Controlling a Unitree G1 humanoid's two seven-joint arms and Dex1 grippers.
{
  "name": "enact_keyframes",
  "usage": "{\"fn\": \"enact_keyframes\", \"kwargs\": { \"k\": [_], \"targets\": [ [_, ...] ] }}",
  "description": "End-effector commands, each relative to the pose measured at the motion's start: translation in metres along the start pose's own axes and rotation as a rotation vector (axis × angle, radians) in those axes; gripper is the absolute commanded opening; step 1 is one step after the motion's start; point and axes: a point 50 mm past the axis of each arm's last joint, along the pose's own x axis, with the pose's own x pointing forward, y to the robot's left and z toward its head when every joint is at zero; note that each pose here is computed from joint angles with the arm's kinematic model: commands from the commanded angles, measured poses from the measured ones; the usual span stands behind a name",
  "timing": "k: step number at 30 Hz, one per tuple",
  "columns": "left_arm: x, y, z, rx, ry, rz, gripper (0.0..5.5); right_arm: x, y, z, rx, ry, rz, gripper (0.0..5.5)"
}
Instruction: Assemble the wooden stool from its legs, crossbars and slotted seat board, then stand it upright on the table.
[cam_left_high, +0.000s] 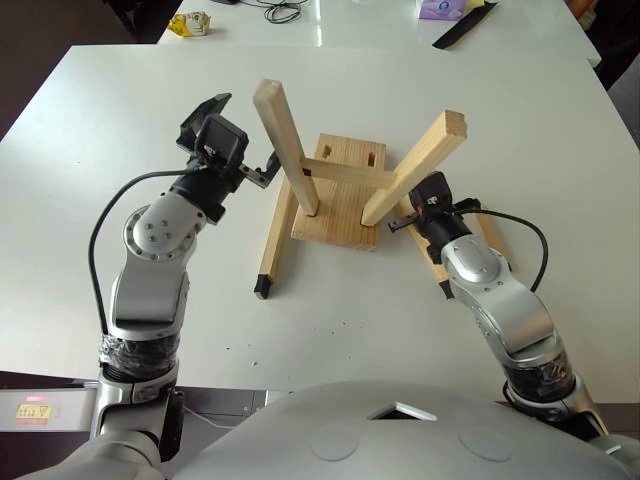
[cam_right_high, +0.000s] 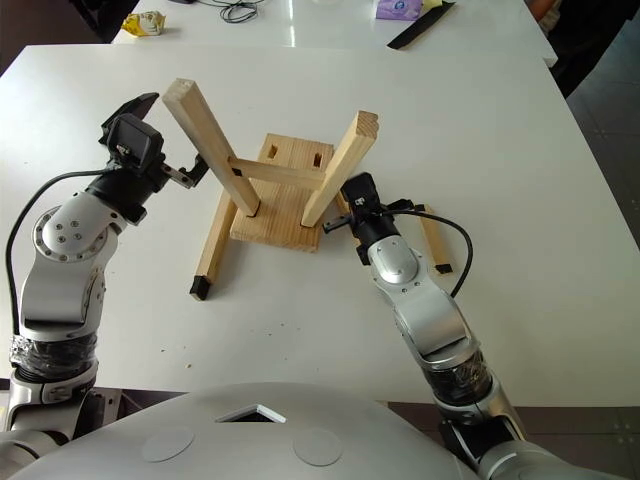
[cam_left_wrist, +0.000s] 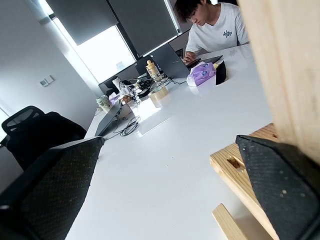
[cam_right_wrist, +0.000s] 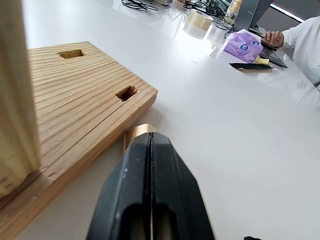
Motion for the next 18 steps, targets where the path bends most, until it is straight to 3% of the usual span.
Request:
{"fn": "enact_keyframes", "kwargs": {
  "k": [1,6,18],
  "targets": [
    [0.002,-0.013,0.006,-0.042,-0.05,-0.092,4.92,-0.002,-0.008,0.003,-0.025,-0.04,0.033,0.02],
    [-0.002,-0.013,-0.005,-0.056,-0.011,-0.101,4.92,-0.002,-0.022,0.003,-0.05,-0.049,0.025,0.02],
    [-0.01,-0.019,-0.026,-0.033,0.054,-0.167,4.92,-0.017,-0.021,-0.037,-0.205,0.102,0.221,0.02]
  ]
}}
